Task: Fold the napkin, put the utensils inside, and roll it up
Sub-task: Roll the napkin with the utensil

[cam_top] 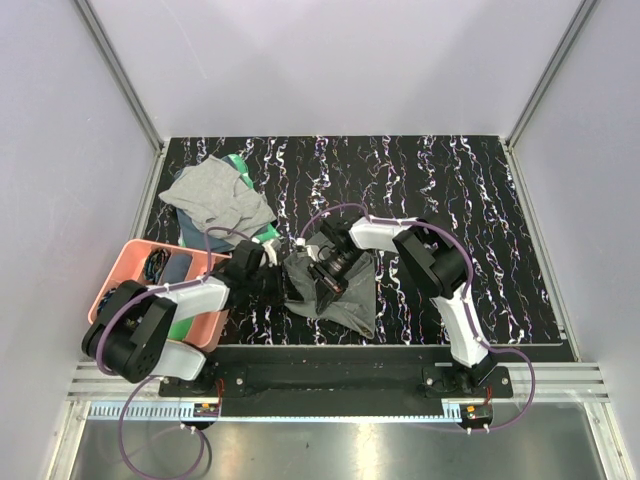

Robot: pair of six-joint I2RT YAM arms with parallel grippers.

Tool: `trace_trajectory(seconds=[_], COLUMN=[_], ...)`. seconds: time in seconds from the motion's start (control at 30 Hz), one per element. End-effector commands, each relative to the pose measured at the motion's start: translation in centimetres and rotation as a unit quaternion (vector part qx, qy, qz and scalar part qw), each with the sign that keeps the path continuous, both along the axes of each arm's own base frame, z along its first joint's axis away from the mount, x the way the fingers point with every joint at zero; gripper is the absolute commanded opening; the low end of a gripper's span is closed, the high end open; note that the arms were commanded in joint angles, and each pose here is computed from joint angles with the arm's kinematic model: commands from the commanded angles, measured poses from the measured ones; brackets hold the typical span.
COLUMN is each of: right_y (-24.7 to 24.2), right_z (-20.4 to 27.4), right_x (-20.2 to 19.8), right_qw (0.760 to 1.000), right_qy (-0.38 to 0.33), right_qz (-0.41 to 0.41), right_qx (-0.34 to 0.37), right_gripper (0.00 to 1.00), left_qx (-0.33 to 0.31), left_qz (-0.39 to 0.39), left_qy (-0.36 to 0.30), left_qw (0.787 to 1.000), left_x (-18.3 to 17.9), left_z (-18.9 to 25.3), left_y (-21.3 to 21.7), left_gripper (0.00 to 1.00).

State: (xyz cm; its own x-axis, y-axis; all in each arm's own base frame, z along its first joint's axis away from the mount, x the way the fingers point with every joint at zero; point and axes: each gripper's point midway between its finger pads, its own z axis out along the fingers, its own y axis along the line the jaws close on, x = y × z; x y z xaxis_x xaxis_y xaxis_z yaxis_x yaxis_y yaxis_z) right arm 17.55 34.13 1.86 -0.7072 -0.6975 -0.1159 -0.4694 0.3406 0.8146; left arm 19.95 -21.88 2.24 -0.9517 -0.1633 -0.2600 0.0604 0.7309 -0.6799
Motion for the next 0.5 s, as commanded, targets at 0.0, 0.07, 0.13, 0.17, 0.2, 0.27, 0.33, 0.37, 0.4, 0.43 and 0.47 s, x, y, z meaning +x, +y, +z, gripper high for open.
trace_trajectory(seconds=[0.0,0.07,0.13,0.17,0.2,0.27,0.33,0.37,0.4,0.43,0.47], right_y=[-0.1,-0.1,0.0,0.0,0.0,-0.1,-0.5,-0.4,-1.0,-1.4,-1.6], right_z=[-0.4,0.2,0.9,1.7,2.3,3.9,4.7,6.3,6.3,6.6,8.3], right_x=[2.0,2.6,3.2,3.7,3.9,4.9,5.3,6.0,5.8,5.9,6.6], right_qw=[0.999,0.998,0.997,0.995,0.994,0.989,0.984,0.976,0.974,0.97,0.957], right_qy=[-0.035,-0.057,-0.077,-0.097,-0.108,-0.146,-0.171,-0.21,-0.217,-0.233,-0.281], right_qz=[-0.007,-0.011,-0.016,-0.02,-0.021,-0.03,-0.041,-0.05,-0.055,-0.063,-0.076], right_qx=[-0.007,-0.014,-0.016,-0.016,-0.013,-0.014,-0.02,-0.008,-0.014,-0.016,-0.006], right_gripper=[0.26,0.34,0.39,0.47,0.5,0.59,0.64,0.67,0.71,0.76,0.8], left_qx=[0.029,0.03,0.033,0.03,0.035,0.03,0.028,0.024,0.024,0.025,0.025], left_qz=[0.004,-0.004,-0.012,-0.017,-0.021,-0.031,-0.035,-0.039,-0.043,-0.046,-0.049], left_qy=[-0.005,-0.001,0.002,0.002,0.013,0.018,0.024,0.027,0.03,0.032,0.036], left_qw=[1.0,1.0,0.999,0.999,0.999,0.999,0.999,0.999,0.998,0.998,0.998], left_x=[0.8,0.8,0.8,0.8,0.4,0.3,0.2,0.1,0.1,0.0,-0.2], left_z=[-0.7,-0.8,-0.8,-0.7,-0.9,-0.9,-1.0,-0.9,-0.9,-0.8,-0.8], left_y=[0.4,0.3,0.2,0.0,0.1,-0.1,-0.2,-0.4,-0.4,-0.4,-0.4], left_gripper=[0.22,0.18,0.13,0.1,0.08,0.02,0.0,0.0,0.0,0.0,0.0])
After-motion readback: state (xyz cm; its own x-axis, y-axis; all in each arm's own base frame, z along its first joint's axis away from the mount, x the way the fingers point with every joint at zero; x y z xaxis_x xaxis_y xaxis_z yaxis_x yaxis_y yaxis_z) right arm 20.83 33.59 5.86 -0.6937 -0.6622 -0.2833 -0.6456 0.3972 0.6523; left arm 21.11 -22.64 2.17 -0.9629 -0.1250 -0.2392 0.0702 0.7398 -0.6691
